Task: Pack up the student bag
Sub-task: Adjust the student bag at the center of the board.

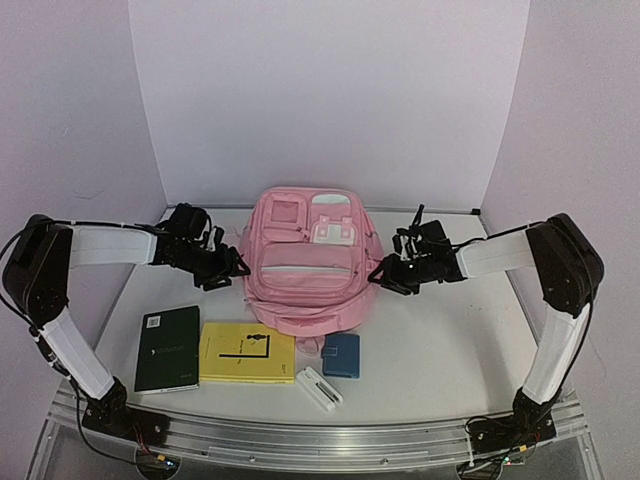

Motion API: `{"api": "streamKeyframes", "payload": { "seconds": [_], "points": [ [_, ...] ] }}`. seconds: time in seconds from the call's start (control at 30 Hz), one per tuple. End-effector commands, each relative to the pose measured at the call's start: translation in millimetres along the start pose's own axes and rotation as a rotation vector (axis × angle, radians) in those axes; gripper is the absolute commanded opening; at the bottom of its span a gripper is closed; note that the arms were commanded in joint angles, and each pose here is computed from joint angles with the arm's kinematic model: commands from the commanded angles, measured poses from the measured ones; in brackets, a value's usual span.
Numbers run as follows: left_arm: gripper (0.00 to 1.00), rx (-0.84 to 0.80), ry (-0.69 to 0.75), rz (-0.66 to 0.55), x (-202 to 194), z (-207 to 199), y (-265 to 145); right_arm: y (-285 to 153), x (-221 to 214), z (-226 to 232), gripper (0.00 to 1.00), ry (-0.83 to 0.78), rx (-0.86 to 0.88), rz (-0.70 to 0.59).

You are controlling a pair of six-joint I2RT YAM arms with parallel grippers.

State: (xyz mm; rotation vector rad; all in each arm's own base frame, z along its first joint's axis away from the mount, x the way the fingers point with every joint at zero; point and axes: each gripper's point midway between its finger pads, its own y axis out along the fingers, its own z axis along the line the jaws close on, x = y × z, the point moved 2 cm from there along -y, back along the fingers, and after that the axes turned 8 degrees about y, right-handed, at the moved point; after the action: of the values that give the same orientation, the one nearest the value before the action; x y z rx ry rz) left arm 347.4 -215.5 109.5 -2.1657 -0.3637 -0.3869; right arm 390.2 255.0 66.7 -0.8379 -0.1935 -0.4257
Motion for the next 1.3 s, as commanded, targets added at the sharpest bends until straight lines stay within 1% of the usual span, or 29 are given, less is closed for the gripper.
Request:
{"api": "streamKeyframes", "payload": {
  "seconds": [0.0,0.07,0.13,0.2,0.23,0.33,0.4,0.47,0.6,0.77,0.83,0.93,1.0,1.03,1.1,1.13,1.17,1.23,1.27],
  "points": [
    [0.63,-0.131,-0.146,-0.035,-12,-14,-2,7,1,9,0.35,0.018,0.062,-0.001],
    [0.60,-0.146,-0.168,-0.015,-21,-15,4,8,-1,10,0.28,0.023,0.070,0.005],
    [0.54,-0.156,-0.187,0.003,-27,-18,10,7,-3,11,0.21,0.028,0.074,0.009],
    [0.48,-0.212,-0.194,-0.008,-27,-28,13,3,-5,12,0.16,0.031,0.072,0.004],
    [0.44,-0.236,-0.194,-0.013,-27,-32,15,1,-5,12,0.12,0.030,0.071,-0.001],
    [0.26,-0.269,-0.211,-0.014,-25,-36,22,-7,-10,11,0.01,0.031,0.070,-0.003],
    [0.15,-0.263,-0.217,-0.009,-23,-35,28,-8,-16,11,0.00,0.029,0.074,0.007],
    [0.08,-0.249,-0.220,-0.007,-22,-32,33,-9,-25,12,0.00,0.022,0.079,0.023],
    [0.00,-0.202,-0.185,-0.009,-10,-28,44,-14,-45,24,0.00,0.016,0.103,0.054],
    [0.00,-0.178,-0.093,-0.002,25,-33,60,-20,-80,48,0.00,0.001,0.124,0.088],
    [0.00,-0.160,-0.054,-0.006,43,-33,65,-22,-95,65,0.00,-0.011,0.145,0.098],
    [0.00,-0.133,-0.036,-0.035,77,-23,69,-26,-113,95,0.00,-0.027,0.190,0.098],
    [0.00,-0.134,-0.034,-0.058,98,-16,70,-31,-116,113,0.00,-0.032,0.220,0.085],
    [0.03,-0.136,-0.031,-0.069,108,-13,71,-34,-115,120,0.00,-0.034,0.235,0.077],
    [0.16,-0.132,-0.027,-0.081,123,-6,72,-42,-109,131,0.00,-0.038,0.261,0.055],
    [0.21,-0.129,-0.032,-0.070,125,-3,73,-48,-103,137,0.03,-0.042,0.268,0.030],
    [0.28,-0.127,-0.030,-0.066,128,-3,71,-52,-99,138,0.09,-0.053,0.257,0.009],
    [0.43,-0.121,-0.019,-0.076,132,-7,62,-61,-89,137,0.39,-0.086,0.206,-0.042],
    [0.50,-0.122,-0.016,-0.085,132,-9,57,-65,-83,129,0.46,-0.106,0.154,-0.071]
  ]
}}
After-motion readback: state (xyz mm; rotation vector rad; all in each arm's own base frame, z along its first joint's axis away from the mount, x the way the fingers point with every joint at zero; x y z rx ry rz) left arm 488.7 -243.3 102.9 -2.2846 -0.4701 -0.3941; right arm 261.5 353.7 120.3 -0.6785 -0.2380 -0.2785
